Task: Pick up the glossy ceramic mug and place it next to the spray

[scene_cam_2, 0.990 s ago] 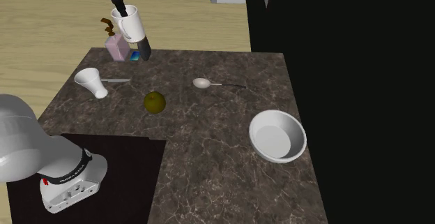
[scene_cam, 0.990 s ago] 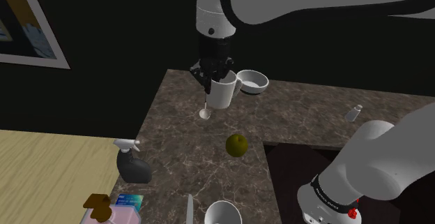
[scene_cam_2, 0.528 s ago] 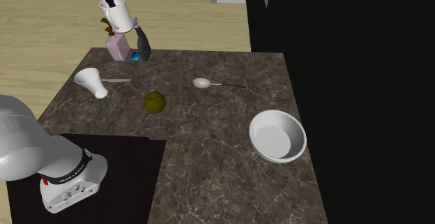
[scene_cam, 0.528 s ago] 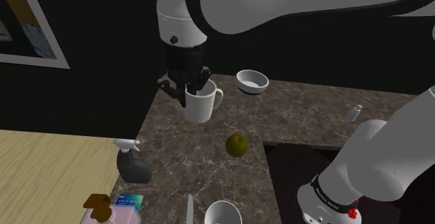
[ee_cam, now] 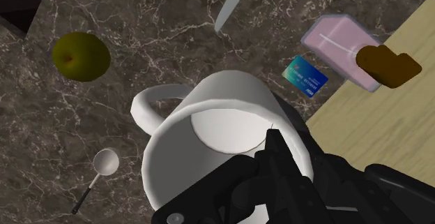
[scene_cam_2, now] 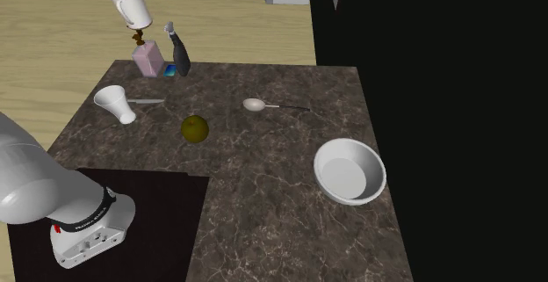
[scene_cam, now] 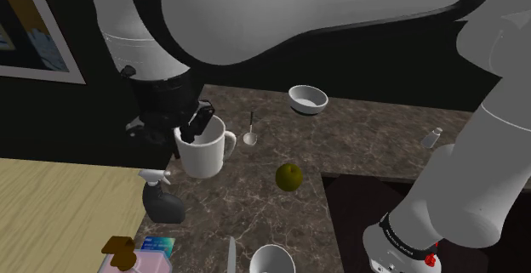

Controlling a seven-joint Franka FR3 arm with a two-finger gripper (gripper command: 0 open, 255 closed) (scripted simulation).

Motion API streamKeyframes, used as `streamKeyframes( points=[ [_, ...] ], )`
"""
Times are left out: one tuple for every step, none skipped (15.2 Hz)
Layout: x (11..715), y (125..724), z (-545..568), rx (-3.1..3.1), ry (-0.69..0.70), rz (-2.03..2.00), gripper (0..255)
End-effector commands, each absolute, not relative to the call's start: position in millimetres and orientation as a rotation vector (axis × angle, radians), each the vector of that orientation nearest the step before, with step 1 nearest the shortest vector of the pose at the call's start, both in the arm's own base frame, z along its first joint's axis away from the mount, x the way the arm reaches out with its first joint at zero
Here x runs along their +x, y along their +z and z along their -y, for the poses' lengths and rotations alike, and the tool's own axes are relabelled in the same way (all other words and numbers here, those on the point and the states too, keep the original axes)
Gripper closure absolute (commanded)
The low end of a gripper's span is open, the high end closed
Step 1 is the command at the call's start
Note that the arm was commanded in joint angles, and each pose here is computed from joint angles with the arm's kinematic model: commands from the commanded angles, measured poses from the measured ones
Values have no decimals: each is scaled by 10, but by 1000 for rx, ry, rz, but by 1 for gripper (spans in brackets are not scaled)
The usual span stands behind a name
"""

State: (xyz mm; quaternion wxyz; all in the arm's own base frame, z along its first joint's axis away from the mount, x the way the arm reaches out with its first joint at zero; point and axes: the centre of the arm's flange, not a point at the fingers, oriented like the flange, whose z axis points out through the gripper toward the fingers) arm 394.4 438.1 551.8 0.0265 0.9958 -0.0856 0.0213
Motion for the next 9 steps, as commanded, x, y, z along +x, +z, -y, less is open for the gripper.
streamKeyframes(
  points=[
    [3929,5479,-4504,3076,66,269,255],
    [3929,5426,-4504,3076,66,269,255],
    [3929,5373,-4504,3076,66,269,255],
    [3929,5320,-4504,3076,66,269,255],
    [3929,5267,-4504,3076,66,269,255],
    [3929,5215,-4504,3076,66,269,255],
    [3929,5162,-4504,3076,66,269,255],
    [3929,5109,-4504,3076,66,269,255],
    [3929,5056,-4504,3076,66,269,255]
  ],
)
